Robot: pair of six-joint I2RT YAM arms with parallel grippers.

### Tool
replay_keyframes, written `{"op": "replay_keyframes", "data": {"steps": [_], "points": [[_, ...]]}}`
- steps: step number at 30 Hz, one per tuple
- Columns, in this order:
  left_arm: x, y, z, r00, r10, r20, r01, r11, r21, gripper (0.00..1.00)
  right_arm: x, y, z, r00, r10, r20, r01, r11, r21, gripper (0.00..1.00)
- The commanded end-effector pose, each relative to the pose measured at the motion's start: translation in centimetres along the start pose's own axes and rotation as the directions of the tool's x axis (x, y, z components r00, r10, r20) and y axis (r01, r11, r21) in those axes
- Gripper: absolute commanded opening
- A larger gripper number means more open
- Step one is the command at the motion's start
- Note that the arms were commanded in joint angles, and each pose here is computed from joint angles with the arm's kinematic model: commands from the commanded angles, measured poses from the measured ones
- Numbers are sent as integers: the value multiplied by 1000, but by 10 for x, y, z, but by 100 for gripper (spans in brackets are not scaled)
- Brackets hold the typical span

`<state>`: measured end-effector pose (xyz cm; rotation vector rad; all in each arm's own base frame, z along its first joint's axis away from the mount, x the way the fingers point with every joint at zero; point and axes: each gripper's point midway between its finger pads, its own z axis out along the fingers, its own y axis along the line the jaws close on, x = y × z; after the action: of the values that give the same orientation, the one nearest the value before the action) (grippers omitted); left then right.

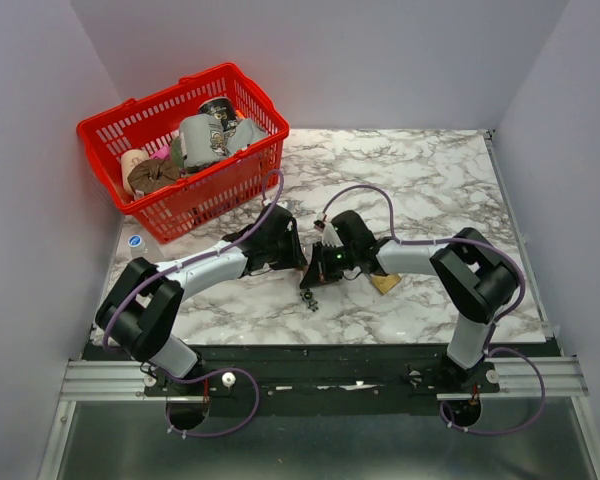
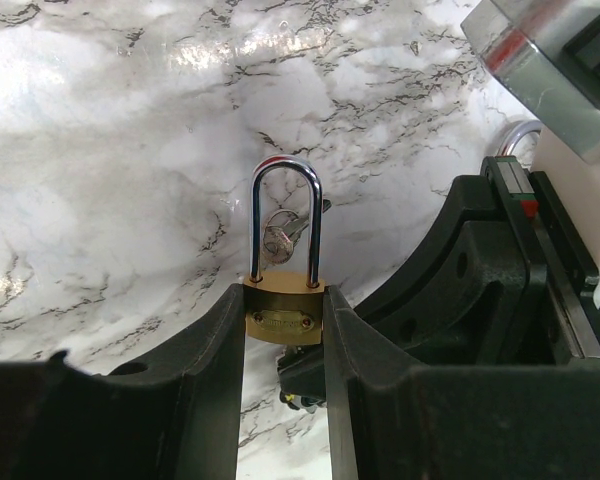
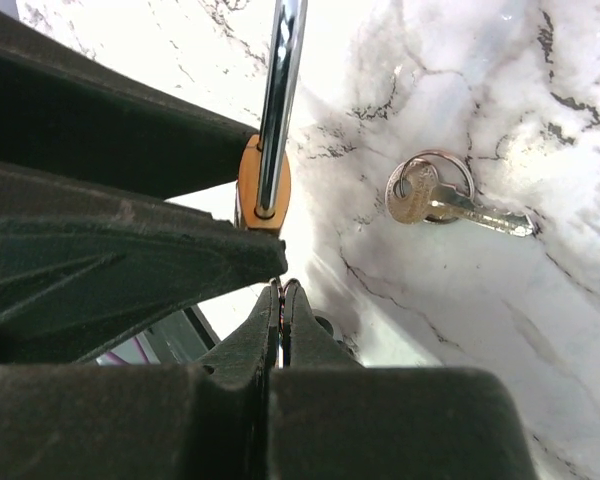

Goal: Unlock with the key

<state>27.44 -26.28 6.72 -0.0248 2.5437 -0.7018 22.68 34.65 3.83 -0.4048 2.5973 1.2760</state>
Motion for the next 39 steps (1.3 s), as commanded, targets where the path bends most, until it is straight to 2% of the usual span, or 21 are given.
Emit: {"op": "replay_keyframes", "data": {"steps": [1,39], "points": [[-11,-6,-3,999,12,33,-12,1000,3,0,-6,-2,5,1000,-8,1,8,1000,22,1],[-1,-5,4,1000,26,4,-26,1000,-7,0,-27,8,-4,997,-42,67,39,998,40,1]]}}
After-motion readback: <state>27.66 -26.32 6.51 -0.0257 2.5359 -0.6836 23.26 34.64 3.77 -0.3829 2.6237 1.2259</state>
